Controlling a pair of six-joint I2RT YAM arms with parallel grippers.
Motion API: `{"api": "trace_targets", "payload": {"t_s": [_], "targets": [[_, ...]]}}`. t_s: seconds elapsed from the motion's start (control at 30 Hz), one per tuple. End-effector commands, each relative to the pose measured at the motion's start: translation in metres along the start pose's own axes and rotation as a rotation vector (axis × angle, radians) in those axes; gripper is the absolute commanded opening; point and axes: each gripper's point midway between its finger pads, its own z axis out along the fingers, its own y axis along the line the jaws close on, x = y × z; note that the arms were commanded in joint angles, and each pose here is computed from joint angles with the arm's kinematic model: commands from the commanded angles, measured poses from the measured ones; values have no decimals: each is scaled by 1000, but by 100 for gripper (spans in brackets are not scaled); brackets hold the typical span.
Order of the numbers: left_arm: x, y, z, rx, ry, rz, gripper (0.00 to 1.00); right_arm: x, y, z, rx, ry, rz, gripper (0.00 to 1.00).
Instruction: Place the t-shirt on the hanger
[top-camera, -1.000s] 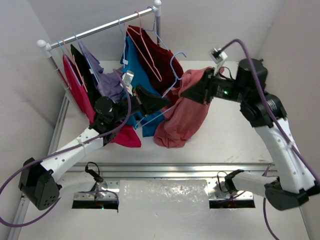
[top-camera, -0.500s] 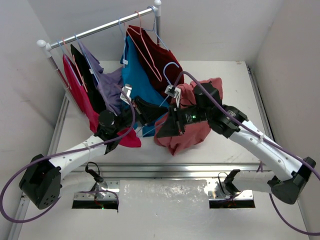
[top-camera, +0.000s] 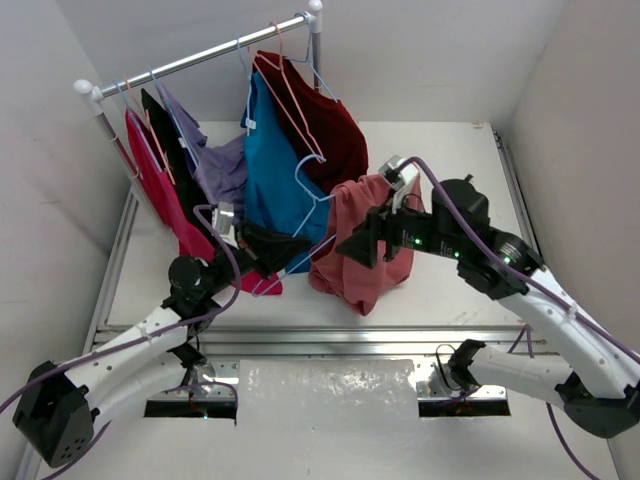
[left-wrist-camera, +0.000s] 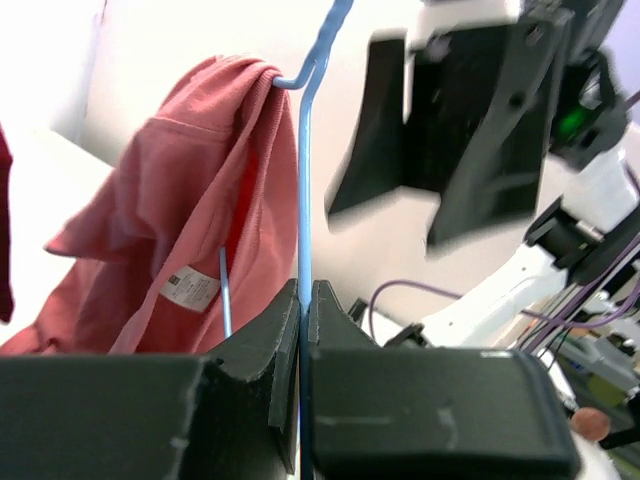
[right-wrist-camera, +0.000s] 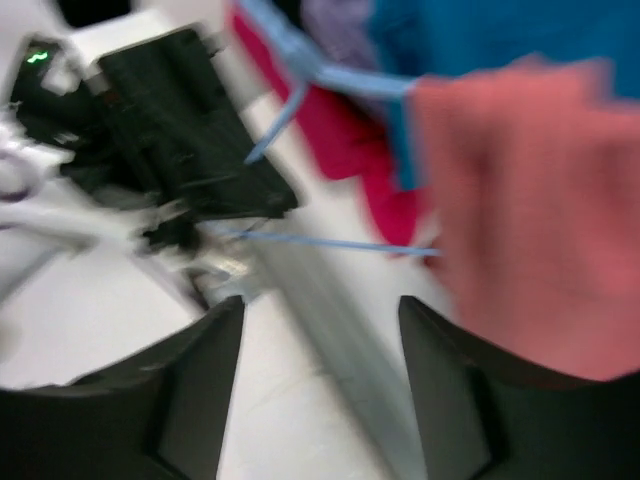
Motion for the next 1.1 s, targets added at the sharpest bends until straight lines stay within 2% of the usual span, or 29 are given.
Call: {"api": "trace_targets", "payload": {"t_s": [0.0,0.03,0.1,0.2,0.23,0.27,0.37,0.43,0.5,0.53,0.57,0.7,0.77,0.87,0.9,1.0,1.03,1.07], "targets": [[-7,-12,-6,48,-35,93,0,-39,-43,-35,298,-167,-198,66],[-3,-11,-12,48,-30,93,0,-45,-44,-47,331,-206,-239,71],[1,-9,-16,35,-22,97,0,-50,-52,-57,382,-220,-349,73],[5,-7,-21,27,-18,110,0,-50,-54,-65,398,-169,-469,88],[5,-9,-22,34,-16,115,0,-49,-63,-64,429,-133,-548,97],[6,-12,-23,48,-5,124,0,-47,-74,-64,472,-106,-582,99],[10,-18,-23,88,24,143,0,-37,-88,-57,484,-31,-732,98],[15,-26,-24,137,60,150,0,-43,-81,-54,434,-55,-844,96],[17,-33,-24,176,87,158,0,-41,-80,-50,417,-77,-881,96],[18,-35,-23,185,96,159,0,-56,-76,-53,432,-149,-910,96],[19,-36,-23,191,103,162,0,-55,-74,-56,431,-169,-922,96],[16,-42,-21,222,116,170,0,-41,-63,-46,319,-114,-944,95],[17,-46,-19,248,130,171,0,-25,-72,-36,299,-21,-947,91],[10,-58,-13,303,143,181,0,-10,-81,-28,275,77,-938,64],[3,-64,-10,324,133,192,0,-7,-80,-27,262,91,-934,53],[-6,-73,-5,358,130,204,0,-6,-70,-26,209,78,-931,42],[-14,-78,-1,370,118,216,0,-8,-65,-26,194,56,-931,30],[-16,-78,2,371,120,215,0,-10,-59,-27,174,35,-939,24]]}}
